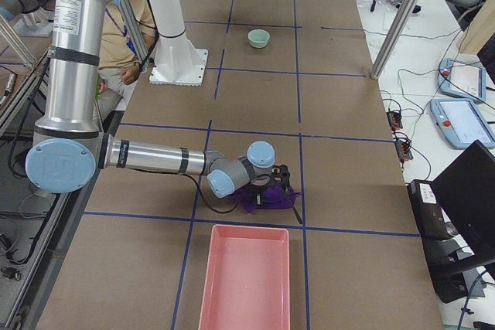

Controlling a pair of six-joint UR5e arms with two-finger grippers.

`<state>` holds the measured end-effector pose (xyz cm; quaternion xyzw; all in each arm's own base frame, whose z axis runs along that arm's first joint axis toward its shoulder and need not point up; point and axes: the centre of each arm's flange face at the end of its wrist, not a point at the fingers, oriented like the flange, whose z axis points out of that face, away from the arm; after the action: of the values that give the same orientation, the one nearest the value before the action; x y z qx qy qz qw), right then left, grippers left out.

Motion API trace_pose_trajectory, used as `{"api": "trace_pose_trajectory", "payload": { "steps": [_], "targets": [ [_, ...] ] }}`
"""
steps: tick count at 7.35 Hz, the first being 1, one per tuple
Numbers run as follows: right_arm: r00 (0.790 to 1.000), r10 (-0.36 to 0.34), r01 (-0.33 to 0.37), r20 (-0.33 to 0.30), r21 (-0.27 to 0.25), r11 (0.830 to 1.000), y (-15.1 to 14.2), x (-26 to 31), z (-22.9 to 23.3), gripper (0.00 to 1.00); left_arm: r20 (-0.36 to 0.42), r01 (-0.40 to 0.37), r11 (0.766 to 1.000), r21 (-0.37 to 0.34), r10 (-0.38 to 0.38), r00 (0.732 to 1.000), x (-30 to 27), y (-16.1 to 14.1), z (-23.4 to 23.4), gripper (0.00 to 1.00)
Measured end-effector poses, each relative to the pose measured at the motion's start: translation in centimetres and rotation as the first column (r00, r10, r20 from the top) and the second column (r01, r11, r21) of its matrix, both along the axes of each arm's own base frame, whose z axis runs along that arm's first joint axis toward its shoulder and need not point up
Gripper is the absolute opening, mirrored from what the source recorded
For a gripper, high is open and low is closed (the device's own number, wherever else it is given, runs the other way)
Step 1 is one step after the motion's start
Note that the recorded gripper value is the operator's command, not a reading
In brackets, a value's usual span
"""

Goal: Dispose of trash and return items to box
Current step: 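Grasp the purple towel by its top with the right gripper and lift, then carry the towel over the pink tray while the left gripper reaches for the green cup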

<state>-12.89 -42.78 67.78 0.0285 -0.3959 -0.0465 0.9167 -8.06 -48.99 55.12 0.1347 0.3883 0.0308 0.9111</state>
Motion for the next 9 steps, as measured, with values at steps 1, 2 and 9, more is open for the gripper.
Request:
{"api": "trace_pose_trajectory", "payload": {
  "steps": [1, 2, 9],
  "targets": [
    [0.999, 0.033, -0.034, 0.020, 0.034, 0.999, -0.1, 1.7, -2.3, 0.00, -0.026, 0.012, 1.000, 0.001, -0.012, 1.000, 0.8, -1.2, -1.8, 0.72],
    [0.996, 0.079, -0.082, 0.041, 0.067, 0.994, 0.4, 4.3, -4.6, 0.00, -0.055, 0.019, 1.000, -0.009, -0.020, 0.998, 2.8, -2.5, -4.2, 0.73],
    [0.984, 0.158, -0.147, -0.078, 0.135, 0.980, 5.3, 29.6, -4.8, 0.00, -0.144, -0.021, 0.996, -0.084, 0.009, 0.989, 28.9, -3.4, -22.5, 1.00]
  ]
}}
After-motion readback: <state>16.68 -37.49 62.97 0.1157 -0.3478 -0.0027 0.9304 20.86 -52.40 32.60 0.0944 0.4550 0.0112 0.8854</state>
